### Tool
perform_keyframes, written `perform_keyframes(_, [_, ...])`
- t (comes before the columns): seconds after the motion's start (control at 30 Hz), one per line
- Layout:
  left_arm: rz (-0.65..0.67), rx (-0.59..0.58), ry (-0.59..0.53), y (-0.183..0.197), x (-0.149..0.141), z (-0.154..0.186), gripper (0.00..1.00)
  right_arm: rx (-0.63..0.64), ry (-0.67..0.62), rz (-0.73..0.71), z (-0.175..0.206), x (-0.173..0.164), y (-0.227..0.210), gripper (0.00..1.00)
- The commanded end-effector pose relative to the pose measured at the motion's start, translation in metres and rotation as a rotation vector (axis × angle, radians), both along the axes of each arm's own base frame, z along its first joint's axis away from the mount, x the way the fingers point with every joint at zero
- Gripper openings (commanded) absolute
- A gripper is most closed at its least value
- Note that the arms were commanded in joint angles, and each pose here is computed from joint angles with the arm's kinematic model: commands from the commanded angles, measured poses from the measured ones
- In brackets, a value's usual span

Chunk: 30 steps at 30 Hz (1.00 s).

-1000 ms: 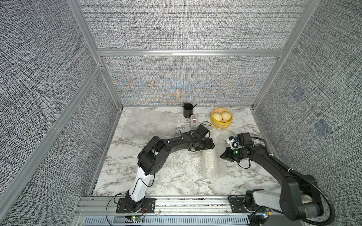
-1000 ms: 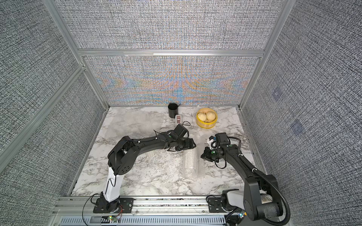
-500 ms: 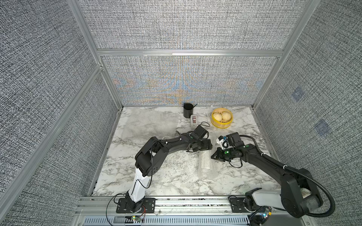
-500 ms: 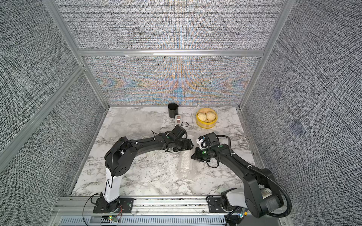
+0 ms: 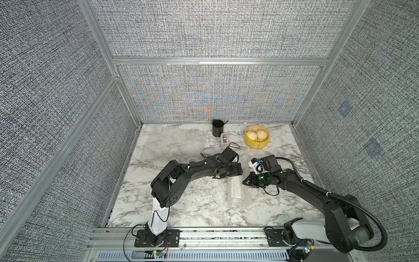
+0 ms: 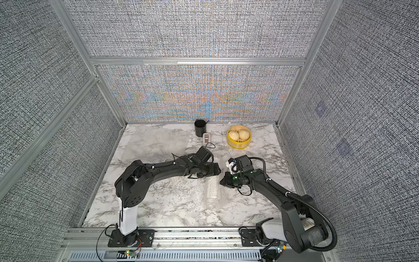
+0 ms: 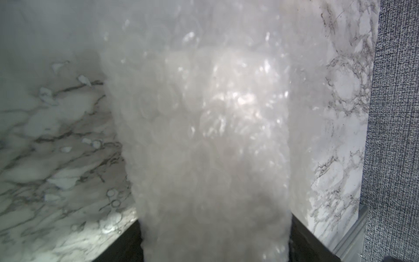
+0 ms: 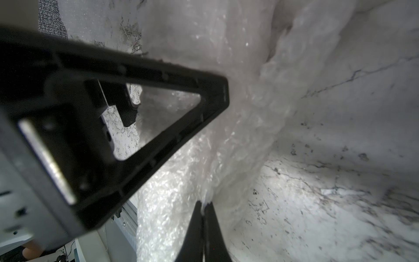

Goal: Wrap vases in bubble wrap
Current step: Wrap the vase in bubble wrap.

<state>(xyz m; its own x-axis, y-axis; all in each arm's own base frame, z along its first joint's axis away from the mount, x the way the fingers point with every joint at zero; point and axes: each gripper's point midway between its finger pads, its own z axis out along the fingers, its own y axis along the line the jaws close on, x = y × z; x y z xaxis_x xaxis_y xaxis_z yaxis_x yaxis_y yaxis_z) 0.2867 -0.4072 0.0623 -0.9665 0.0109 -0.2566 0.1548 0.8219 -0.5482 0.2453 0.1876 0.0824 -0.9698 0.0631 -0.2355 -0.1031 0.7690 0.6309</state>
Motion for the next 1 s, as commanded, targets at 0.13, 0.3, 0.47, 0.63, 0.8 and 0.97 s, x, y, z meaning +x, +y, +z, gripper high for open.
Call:
perform_keyframes(0.13, [-0.035, -0.069, -0.045, -0.008, -0.001, 0.026, 0.93, 0.037, -0.027, 0.017, 0.005, 0.002, 0.006, 0.03])
perform_keyframes(0.3, [-0.107, -0.063, -0.04, -0.012, -0.006, 0.022, 0.97, 0.055, -0.046, 0.022, 0.011, 0.001, 0.007, 0.02])
perform_keyframes(0.47, [-0.164, -0.063, -0.028, -0.01, -0.016, 0.02, 0.97, 0.08, -0.07, 0.033, 0.017, 0.003, 0.011, 0.02])
perform_keyframes(0.63, [-0.175, -0.054, -0.018, -0.002, -0.023, 0.019, 0.97, 0.109, -0.08, 0.051, 0.021, 0.003, 0.015, 0.02])
perform_keyframes(0.8, [-0.159, -0.048, -0.012, 0.006, -0.023, 0.02, 0.98, 0.143, -0.099, 0.075, 0.028, 0.003, 0.022, 0.02])
perform_keyframes(0.97, [-0.138, -0.07, -0.011, 0.012, -0.022, 0.021, 0.99, 0.154, -0.094, 0.097, 0.026, 0.002, 0.028, 0.02])
